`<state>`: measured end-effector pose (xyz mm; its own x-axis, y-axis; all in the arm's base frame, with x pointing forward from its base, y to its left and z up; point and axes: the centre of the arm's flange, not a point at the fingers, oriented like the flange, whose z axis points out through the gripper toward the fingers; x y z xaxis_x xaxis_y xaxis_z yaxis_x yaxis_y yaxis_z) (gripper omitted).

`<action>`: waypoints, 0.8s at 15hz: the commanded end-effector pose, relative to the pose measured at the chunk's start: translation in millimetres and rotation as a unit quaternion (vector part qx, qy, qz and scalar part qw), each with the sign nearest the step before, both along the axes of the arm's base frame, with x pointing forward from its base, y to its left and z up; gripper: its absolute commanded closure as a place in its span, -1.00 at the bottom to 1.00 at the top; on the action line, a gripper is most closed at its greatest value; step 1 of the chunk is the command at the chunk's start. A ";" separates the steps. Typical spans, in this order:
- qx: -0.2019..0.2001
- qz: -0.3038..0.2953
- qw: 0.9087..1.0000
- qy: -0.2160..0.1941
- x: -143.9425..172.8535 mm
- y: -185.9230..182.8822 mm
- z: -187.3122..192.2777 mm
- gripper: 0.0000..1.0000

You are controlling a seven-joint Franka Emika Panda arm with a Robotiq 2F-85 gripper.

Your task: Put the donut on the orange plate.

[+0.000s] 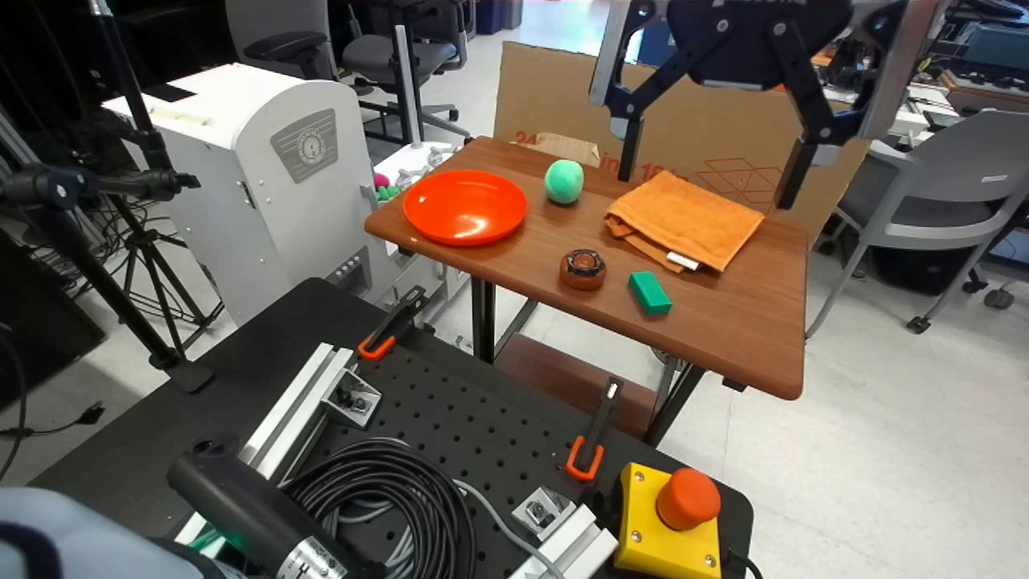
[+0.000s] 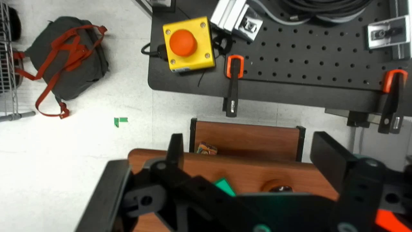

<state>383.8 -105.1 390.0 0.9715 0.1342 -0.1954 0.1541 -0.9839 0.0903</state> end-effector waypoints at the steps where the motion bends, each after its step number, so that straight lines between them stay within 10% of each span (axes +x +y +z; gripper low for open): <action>1: 0.020 0.000 0.999 -0.030 43.6 25.7 -29.9 -1.00; 12: -0.009 -0.028 0.998 -0.060 119.9 92.4 -159.6 -1.00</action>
<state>474.8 -17.9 255.4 0.9914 0.1015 -0.0822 0.1096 -0.9889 0.1006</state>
